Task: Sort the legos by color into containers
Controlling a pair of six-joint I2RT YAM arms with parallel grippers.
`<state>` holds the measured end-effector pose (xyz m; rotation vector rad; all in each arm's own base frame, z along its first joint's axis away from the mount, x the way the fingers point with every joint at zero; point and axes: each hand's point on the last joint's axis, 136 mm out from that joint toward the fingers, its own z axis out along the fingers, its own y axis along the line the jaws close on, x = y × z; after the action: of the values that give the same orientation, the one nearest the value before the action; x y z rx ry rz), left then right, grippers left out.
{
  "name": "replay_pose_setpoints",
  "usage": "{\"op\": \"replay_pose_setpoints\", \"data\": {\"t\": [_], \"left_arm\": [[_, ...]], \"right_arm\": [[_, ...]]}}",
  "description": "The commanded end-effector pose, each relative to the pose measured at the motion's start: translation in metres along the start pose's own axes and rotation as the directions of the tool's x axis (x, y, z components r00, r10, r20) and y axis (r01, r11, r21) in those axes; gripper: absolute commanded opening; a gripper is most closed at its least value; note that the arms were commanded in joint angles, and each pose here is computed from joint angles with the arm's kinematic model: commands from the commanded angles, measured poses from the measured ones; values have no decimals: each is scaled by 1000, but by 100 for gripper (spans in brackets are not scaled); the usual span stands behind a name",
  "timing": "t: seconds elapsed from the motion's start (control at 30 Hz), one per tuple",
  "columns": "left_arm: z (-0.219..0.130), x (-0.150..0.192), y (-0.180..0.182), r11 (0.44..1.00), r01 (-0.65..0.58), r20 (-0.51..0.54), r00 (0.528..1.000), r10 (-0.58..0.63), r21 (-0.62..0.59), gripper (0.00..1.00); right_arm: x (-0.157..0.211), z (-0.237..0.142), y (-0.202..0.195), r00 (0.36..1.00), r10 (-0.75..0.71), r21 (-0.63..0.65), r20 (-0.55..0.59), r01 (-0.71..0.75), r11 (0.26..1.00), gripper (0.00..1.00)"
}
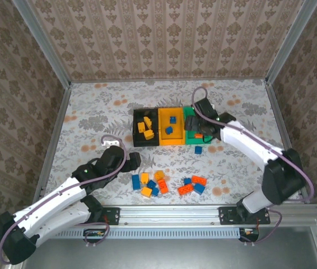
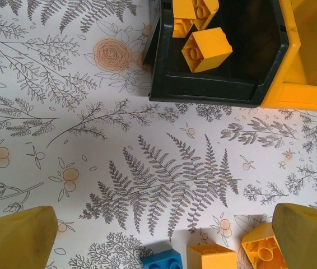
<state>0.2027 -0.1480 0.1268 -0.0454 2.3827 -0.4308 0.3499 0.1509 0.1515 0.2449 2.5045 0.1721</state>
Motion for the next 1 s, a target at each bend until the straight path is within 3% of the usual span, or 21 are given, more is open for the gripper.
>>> {"op": "replay_pose_setpoints", "data": {"t": [0.0, 0.23, 0.63, 0.97], "left_arm": [[-5, -4, -2, 1000, 1, 6, 1000, -1, 14, 100], [0, 0, -1, 1000, 11, -2, 1000, -11, 13, 100], [4, 11, 8, 1000, 20, -27, 999, -20, -15, 100], [4, 13, 11, 1000, 27, -23, 999, -27, -14, 100]], "right_arm": [[41, 1, -11, 999, -35, 25, -34, 36, 999, 80], [89, 18, -24, 996, -59, 21, -65, 61, 998, 69], [94, 75, -31, 992, -67, 117, -105, 80, 990, 67], [92, 92, -45, 991, -50, 179, -126, 73, 981, 53]]}}
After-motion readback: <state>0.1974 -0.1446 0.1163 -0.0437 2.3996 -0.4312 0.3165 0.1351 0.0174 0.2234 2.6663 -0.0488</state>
